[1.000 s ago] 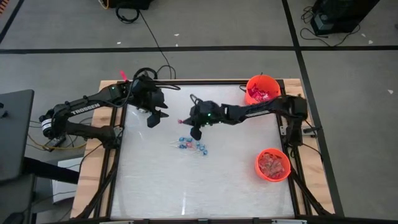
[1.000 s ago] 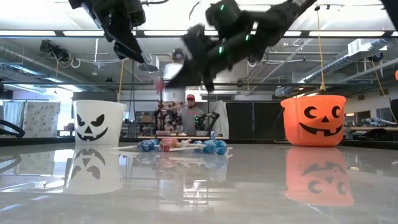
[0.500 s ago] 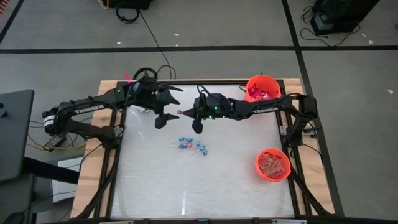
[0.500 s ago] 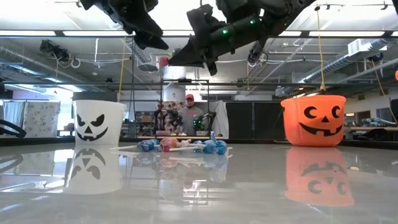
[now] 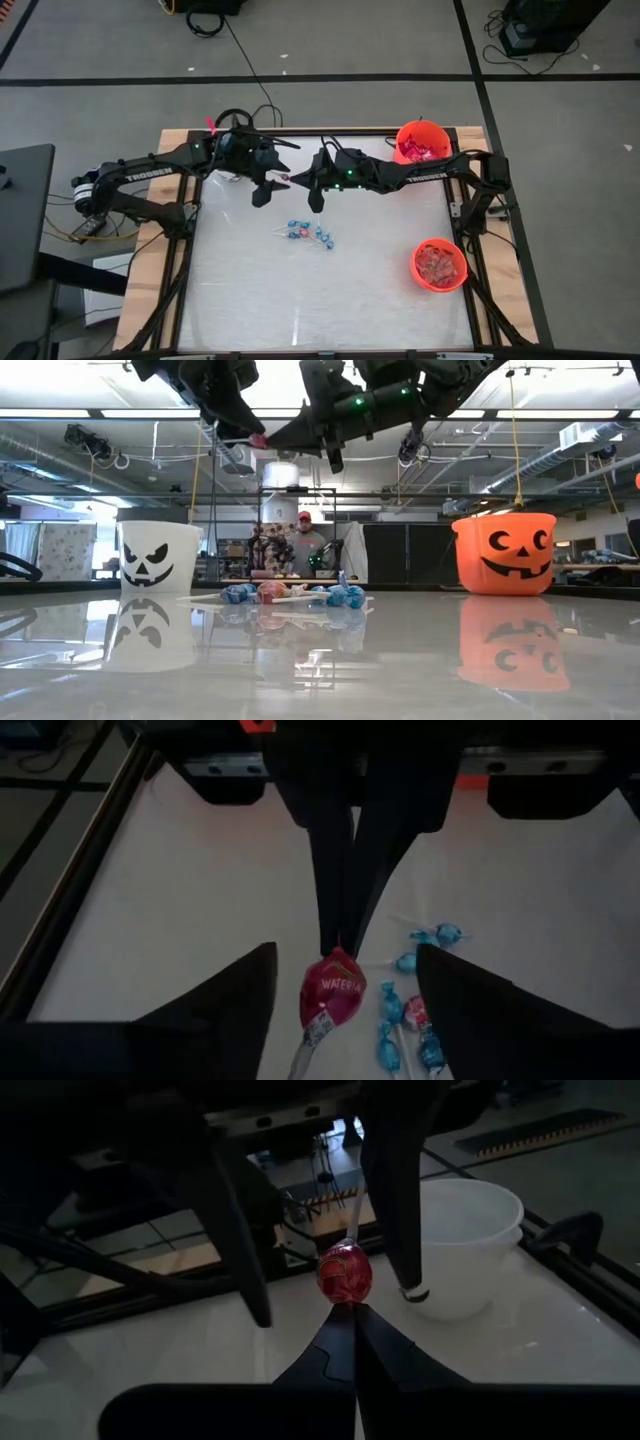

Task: Sort candy by brand, put in halloween buckets
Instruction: Put the red candy into the white bucket

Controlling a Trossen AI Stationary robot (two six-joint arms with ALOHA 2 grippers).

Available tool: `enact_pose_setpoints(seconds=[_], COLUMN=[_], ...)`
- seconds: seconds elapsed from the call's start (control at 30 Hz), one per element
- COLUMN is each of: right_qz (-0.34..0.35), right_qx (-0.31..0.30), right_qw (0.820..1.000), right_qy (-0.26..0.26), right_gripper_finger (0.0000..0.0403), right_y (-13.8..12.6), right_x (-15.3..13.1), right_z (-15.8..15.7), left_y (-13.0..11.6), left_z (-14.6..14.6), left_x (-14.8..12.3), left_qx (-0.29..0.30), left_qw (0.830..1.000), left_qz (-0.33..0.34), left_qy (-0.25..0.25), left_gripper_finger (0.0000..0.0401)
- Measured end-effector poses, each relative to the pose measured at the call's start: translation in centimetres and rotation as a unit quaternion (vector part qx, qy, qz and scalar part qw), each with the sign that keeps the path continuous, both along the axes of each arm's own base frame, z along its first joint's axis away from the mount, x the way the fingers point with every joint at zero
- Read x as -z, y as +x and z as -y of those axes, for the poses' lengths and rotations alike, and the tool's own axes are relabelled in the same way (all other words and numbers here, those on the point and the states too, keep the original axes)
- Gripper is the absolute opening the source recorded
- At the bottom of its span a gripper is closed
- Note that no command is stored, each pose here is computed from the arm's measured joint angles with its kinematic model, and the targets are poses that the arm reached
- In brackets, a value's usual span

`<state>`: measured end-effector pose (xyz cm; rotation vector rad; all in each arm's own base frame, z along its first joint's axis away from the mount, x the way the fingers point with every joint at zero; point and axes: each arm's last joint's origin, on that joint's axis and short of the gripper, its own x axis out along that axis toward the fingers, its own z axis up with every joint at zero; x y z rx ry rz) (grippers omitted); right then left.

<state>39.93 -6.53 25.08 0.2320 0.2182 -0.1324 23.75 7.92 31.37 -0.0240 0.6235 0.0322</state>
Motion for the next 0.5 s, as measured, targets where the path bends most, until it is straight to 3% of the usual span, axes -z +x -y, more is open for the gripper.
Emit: enact_pose_setpoints(seconds=[0.5], right_qz=[0.016], right_qx=[0.000], right_qw=[1.000], right_qy=[-0.002], right_gripper_finger=[0.0002], right_y=[0.07], right_x=[-0.31], right_z=[0.01], left_y=[-0.26], left_z=[-0.12], left_x=[0.32], left_qx=[-0.022], left_qw=[0.999], left_qz=[-0.024], left_qy=[0.011], left_gripper_finger=[0.0111])
